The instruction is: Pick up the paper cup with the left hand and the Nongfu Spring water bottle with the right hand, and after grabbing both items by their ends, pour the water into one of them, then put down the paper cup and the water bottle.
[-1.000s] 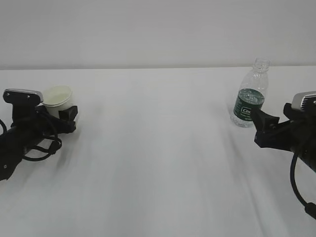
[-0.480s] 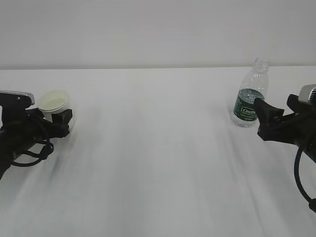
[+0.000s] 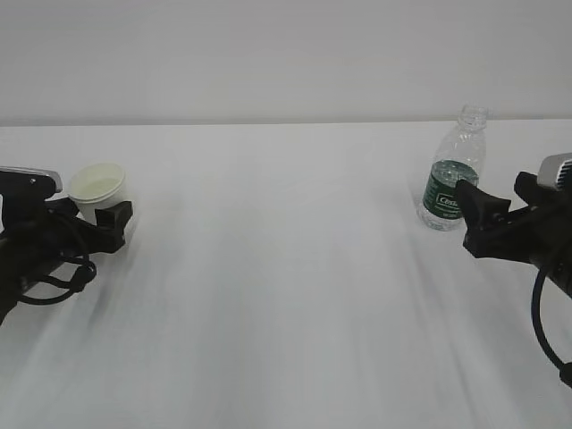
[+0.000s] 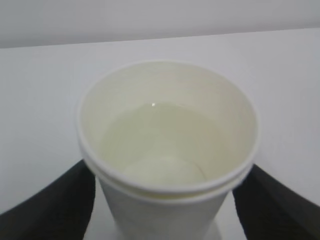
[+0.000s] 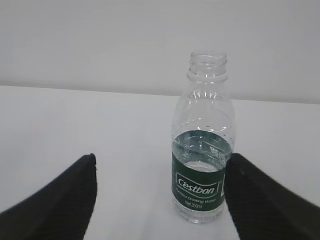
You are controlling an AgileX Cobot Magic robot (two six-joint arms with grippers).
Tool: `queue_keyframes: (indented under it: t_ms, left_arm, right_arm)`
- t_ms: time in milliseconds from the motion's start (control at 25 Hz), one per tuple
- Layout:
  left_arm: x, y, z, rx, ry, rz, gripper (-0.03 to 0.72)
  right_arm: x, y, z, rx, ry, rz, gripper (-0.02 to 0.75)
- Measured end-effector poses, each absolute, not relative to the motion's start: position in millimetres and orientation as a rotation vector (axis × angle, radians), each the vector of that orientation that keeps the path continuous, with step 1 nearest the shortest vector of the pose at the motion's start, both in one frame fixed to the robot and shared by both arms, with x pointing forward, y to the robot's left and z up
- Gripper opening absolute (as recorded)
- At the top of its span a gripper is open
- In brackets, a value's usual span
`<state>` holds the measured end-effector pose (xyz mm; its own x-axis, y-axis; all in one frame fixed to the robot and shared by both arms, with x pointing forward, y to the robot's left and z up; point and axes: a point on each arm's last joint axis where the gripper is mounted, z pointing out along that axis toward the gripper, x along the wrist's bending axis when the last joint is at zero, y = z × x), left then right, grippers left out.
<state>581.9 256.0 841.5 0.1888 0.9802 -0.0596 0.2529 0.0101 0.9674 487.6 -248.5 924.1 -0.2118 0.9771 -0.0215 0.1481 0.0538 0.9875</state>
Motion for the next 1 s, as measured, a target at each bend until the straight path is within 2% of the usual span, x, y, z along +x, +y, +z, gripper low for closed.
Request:
queue_keyframes:
  t_ms: [320, 720, 1000]
  left_arm:
    - [564, 258, 836, 1.490, 1.295, 0.875, 0.627]
    - [544, 260, 864, 1.466, 1.271, 0.894, 0.615]
    - [532, 261, 877, 1.463, 1.266, 0.899, 0.609]
  right_arm:
    - [487, -249, 924, 1.191, 1.501, 1.257, 0.593]
    - [486, -249, 921, 1.214, 1.530, 1.234, 0.593]
    - [481, -250, 938, 1.209, 1.526, 1.236, 0.592]
